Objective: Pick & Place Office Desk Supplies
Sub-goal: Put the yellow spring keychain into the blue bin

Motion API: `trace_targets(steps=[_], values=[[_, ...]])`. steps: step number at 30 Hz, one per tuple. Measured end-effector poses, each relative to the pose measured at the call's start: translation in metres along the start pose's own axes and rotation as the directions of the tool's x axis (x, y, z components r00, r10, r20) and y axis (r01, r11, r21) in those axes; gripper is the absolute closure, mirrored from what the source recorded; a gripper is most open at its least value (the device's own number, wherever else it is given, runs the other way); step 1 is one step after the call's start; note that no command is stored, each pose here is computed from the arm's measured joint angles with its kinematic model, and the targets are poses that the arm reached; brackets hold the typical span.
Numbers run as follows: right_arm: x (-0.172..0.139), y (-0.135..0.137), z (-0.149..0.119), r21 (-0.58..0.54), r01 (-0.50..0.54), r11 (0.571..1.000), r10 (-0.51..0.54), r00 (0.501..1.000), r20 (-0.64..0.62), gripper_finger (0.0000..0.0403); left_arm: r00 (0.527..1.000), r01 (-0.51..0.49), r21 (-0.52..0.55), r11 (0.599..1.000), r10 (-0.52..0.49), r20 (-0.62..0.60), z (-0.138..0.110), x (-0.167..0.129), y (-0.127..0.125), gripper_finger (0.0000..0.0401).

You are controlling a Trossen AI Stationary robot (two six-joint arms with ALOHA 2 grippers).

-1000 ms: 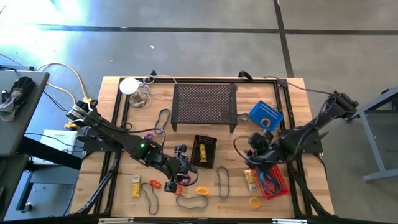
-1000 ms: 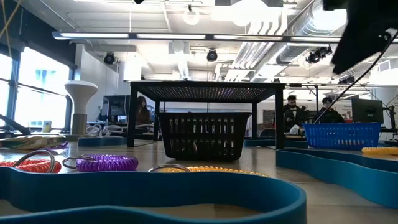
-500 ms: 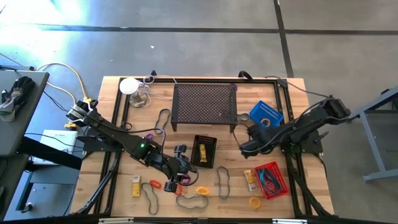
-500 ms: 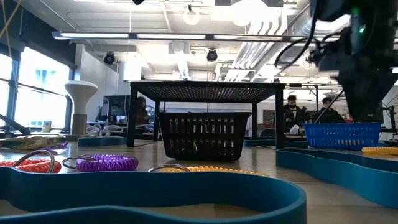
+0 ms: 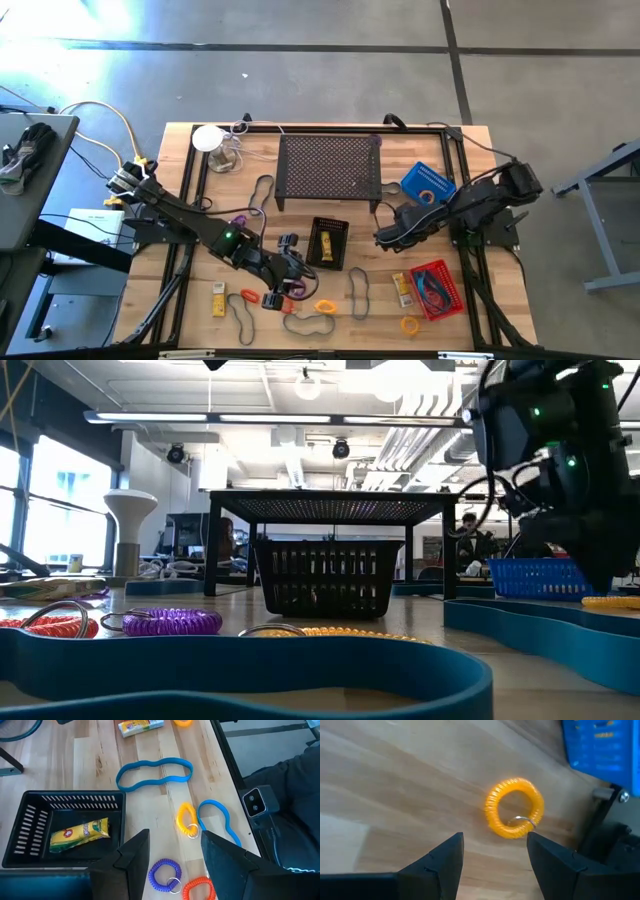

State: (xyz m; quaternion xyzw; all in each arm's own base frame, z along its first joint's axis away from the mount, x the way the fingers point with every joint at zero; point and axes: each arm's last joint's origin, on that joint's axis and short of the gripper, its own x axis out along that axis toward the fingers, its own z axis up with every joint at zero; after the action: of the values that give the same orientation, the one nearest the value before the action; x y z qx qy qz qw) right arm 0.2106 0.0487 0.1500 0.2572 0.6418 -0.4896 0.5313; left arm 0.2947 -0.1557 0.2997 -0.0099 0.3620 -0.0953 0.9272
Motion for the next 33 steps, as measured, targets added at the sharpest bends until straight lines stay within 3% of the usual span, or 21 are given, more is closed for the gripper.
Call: trace_targets(steps=[6, 11, 16, 23, 29, 33], values=[[0.019, -0.005, 0.001, 0.016, 0.003, 1.000, -0.002, 0.999, -0.038, 0.0197, 1.000, 0.000, -0.001, 1.000, 0.000, 0.000, 0.000, 0.000, 0.000, 0.0228], [0.030, -0.004, 0.004, -0.027, -0.079, 0.997, 0.077, 0.994, -0.079, 0.0197, 1.000, 0.000, -0.001, 1.000, 0.000, 0.000, 0.000, 0.000, 0.000, 0.0228], [0.032, -0.005, 0.009, -0.042, -0.086, 0.995, 0.082, 0.992, -0.098, 0.0210, 1.000, -0.001, -0.001, 1.000, 0.001, 0.000, 0.000, 0.000, 0.000, 0.0228], [0.033, -0.005, 0.013, -0.170, -0.105, 0.980, 0.092, 0.992, -0.081, 0.0298, 1.000, -0.001, -0.001, 1.000, 0.001, 0.000, 0.000, 0.000, 0.000, 0.0228], [0.033, -0.007, 0.013, -0.167, -0.099, 0.981, 0.088, 0.993, -0.074, 0.0382, 1.000, -0.001, 0.000, 1.000, 0.001, 0.000, 0.000, 0.000, 0.000, 0.0228], [0.028, -0.008, 0.009, -0.183, -0.110, 0.977, 0.104, 0.994, -0.045, 0.0391, 1.000, -0.001, 0.000, 1.000, 0.001, 0.000, 0.000, 0.000, 0.000, 0.0228]])
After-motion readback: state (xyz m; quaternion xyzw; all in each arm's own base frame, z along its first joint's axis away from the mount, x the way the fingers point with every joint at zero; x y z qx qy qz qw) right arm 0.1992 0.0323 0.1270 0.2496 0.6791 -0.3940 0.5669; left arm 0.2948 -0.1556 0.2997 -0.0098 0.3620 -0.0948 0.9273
